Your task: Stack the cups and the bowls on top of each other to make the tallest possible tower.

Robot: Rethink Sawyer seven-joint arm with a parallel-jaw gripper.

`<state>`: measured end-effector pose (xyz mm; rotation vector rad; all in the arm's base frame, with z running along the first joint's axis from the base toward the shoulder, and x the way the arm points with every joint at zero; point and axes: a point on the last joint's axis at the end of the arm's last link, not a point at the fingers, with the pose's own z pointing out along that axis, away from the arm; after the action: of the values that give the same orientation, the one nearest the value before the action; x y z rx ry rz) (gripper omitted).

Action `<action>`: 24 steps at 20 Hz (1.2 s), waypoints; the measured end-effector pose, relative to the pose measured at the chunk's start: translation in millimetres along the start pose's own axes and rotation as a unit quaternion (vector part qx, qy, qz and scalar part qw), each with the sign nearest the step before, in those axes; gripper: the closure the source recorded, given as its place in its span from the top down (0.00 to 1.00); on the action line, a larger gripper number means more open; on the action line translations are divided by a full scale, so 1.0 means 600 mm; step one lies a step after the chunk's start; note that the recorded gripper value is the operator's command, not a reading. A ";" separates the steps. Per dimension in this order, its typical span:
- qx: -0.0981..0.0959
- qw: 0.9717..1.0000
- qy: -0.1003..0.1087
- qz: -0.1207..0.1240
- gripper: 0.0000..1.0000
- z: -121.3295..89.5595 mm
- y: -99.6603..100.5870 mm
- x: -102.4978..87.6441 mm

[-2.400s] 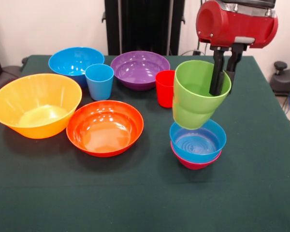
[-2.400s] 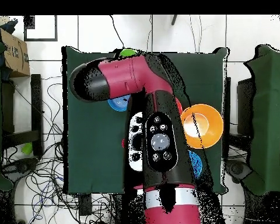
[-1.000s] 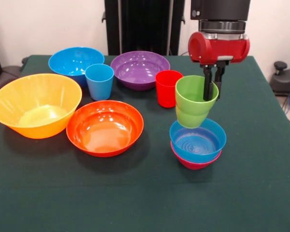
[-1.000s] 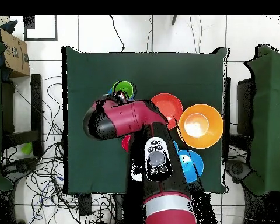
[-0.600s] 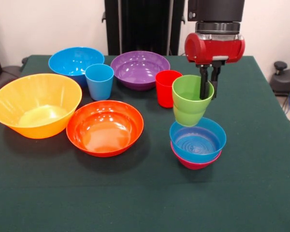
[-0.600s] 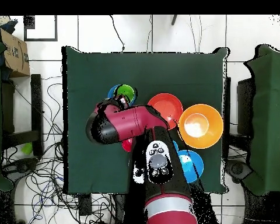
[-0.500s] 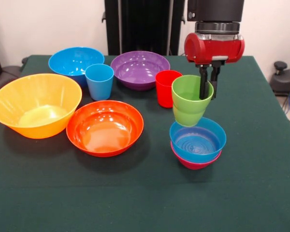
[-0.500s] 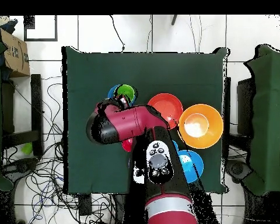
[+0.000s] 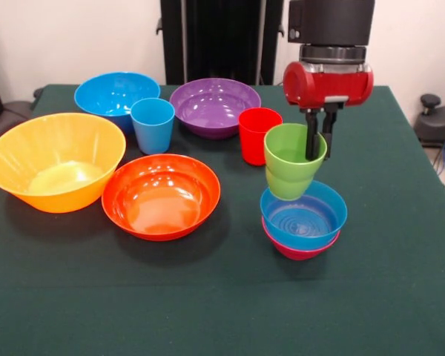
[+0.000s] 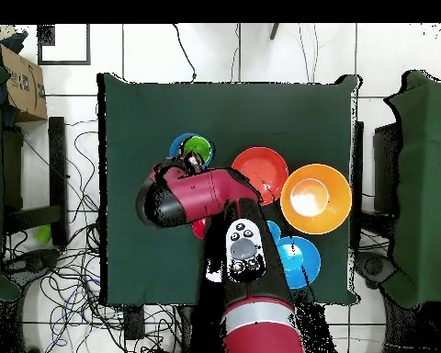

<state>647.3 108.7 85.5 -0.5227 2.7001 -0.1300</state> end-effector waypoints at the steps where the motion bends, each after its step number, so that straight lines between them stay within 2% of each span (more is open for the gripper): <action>1: -0.002 1.000 0.002 0.001 0.00 0.005 0.006 0.002; 8: -0.008 1.000 0.009 0.005 0.00 0.030 0.043 0.014; 11: -0.007 1.000 0.011 0.005 0.00 0.034 0.049 0.016; 24: -0.002 1.000 0.021 0.016 0.00 0.059 0.030 0.033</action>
<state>637.9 117.1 43.2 -0.4840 2.7487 -0.1285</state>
